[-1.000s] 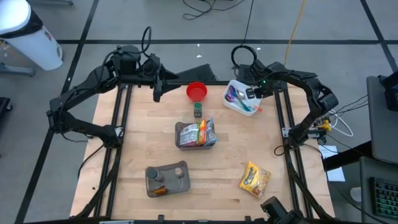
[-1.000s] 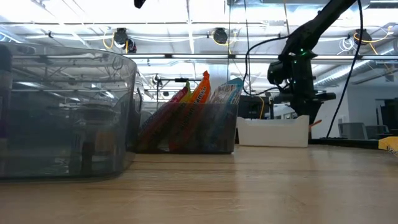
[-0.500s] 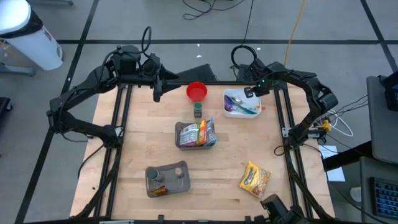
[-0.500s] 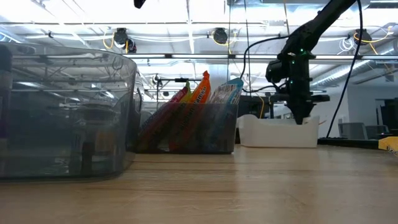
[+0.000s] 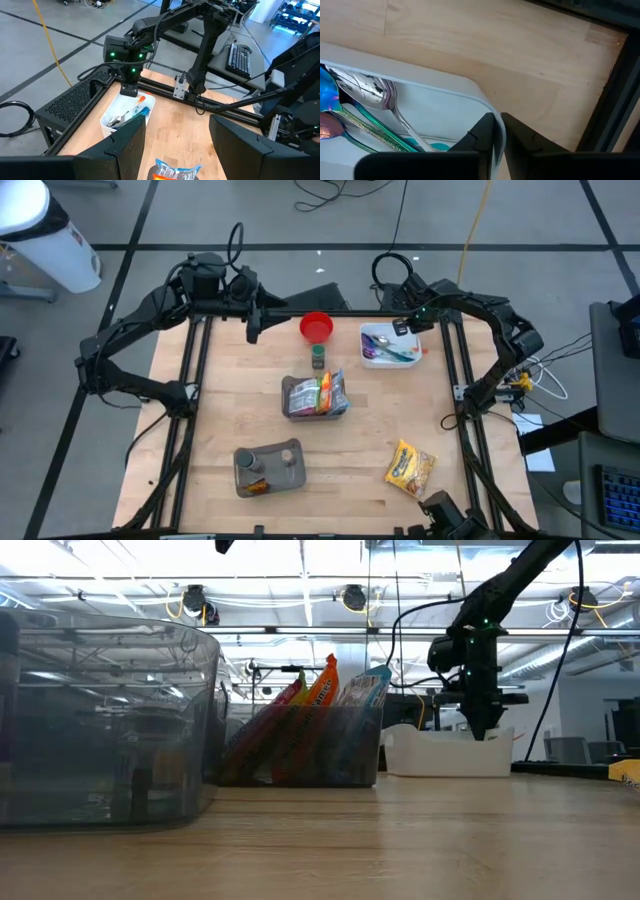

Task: Pick & Place Food Item
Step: Adjust the white bin, then put the yellow noodle pack into the top black bin

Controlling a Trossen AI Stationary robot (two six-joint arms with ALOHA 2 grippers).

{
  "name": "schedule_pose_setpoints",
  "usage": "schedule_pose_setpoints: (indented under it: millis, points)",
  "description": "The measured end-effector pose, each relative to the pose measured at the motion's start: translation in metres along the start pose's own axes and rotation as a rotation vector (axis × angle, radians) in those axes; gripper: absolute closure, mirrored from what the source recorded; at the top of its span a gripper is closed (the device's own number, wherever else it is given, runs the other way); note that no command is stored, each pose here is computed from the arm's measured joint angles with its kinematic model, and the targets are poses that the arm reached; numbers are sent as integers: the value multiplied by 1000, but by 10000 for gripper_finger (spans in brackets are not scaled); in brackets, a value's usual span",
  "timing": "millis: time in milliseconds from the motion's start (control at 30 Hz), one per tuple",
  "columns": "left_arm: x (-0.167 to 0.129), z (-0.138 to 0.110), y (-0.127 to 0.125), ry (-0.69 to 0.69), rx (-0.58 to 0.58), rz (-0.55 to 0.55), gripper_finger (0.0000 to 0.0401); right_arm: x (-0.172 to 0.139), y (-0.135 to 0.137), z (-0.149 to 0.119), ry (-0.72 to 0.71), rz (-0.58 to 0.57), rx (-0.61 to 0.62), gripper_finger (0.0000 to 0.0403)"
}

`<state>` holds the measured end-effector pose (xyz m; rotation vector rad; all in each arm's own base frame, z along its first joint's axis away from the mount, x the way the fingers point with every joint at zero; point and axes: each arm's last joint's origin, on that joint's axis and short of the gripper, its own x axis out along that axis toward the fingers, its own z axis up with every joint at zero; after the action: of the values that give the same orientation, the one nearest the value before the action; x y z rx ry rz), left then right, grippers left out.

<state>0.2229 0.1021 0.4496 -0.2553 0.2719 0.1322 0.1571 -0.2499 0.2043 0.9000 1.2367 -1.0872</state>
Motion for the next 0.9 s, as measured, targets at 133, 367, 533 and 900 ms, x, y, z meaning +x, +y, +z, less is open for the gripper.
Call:
schedule_pose_setpoints:
  millis: [133, 367, 533, 900]
  points:
    - [0, 0, 0, 0, 10, 0, 171, -6, -1, -1, -25, 7, -23, 347]
    - [0, 0, 1, -4, 44, 29, 171, -26, -3, -6, -96, 42, -38, 267]
    - [0, 0, 1, -8, 22, 52, 171, -48, -6, -13, -166, 104, -24, 221]
    - [0, 0, 1, -8, 19, 50, 171, -130, -15, -40, -582, 356, 76, 200]
